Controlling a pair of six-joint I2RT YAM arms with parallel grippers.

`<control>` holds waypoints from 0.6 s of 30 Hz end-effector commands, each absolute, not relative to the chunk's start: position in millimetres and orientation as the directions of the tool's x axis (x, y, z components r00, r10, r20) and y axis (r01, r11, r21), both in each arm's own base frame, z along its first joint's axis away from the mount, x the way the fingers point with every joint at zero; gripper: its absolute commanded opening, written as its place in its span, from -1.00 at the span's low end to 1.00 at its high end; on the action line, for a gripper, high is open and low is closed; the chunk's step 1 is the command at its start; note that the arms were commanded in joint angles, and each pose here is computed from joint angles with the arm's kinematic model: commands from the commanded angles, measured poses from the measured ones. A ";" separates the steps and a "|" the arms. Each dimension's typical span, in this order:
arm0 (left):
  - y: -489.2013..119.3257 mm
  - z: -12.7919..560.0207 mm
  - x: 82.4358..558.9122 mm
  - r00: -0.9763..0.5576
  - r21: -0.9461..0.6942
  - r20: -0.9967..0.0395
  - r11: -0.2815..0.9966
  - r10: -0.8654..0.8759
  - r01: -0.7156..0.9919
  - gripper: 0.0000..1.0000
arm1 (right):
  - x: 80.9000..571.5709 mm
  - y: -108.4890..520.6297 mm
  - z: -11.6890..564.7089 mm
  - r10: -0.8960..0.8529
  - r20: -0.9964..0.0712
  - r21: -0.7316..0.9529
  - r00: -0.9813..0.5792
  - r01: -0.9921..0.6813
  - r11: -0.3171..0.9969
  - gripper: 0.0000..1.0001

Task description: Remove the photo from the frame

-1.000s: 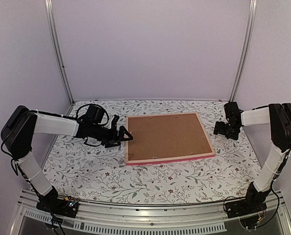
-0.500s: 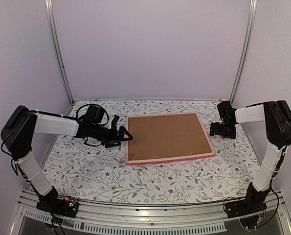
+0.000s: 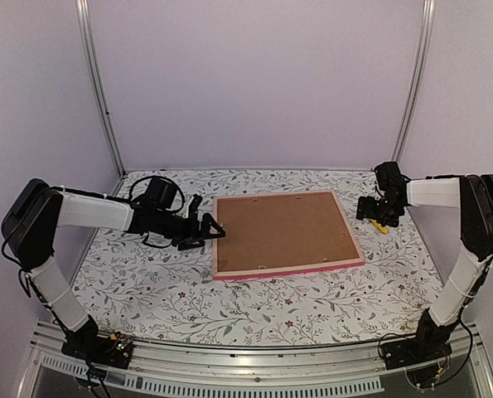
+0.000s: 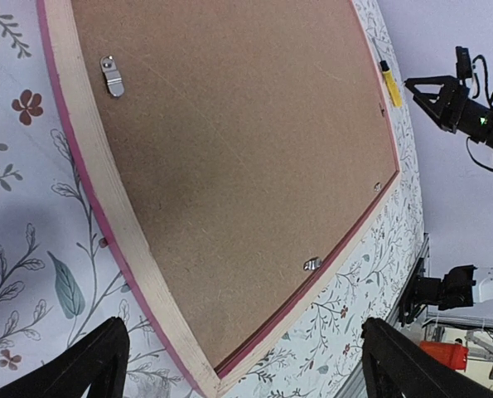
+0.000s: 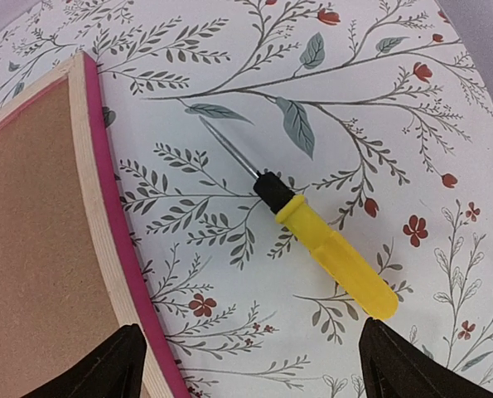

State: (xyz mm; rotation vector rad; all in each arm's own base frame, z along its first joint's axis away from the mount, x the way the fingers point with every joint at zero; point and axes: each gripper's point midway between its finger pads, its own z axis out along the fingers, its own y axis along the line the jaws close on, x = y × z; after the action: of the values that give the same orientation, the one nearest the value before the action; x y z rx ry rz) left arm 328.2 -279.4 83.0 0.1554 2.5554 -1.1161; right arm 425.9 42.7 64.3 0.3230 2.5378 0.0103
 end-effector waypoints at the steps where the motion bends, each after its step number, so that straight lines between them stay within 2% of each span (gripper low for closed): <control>1: -278.8 88.1 334.9 -0.923 -0.694 -0.382 0.672 -0.040 0.258 0.99 | 434.6 57.2 69.8 0.217 -0.554 0.143 -0.804 0.165 0.976 0.78; 7: -279.3 90.9 335.1 -0.921 -0.695 -0.388 0.669 -0.039 0.265 0.99 | 432.5 75.3 67.9 0.180 -0.538 0.169 -0.823 0.104 0.980 0.55; 11: -285.3 103.5 341.1 -0.900 -0.698 -0.433 0.648 -0.044 0.304 0.99 | 425.4 87.5 57.4 0.147 -0.508 0.161 -0.849 0.074 0.984 0.40; 15: -289.8 111.1 342.2 -0.889 -0.691 -0.457 0.643 -0.037 0.329 0.99 | 414.5 94.4 47.2 0.138 -0.475 0.182 -0.869 0.056 0.982 0.17; 18: -292.6 113.9 343.7 -0.883 -0.687 -0.467 0.643 -0.035 0.338 0.99 | 407.1 92.9 41.9 0.131 -0.465 0.172 -0.875 0.055 0.983 0.10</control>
State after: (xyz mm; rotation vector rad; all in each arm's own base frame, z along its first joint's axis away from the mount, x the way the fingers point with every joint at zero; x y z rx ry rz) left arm 334.0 -284.2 91.4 0.1834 2.5063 -1.1307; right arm 419.1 89.5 53.5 0.1524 2.5987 0.1924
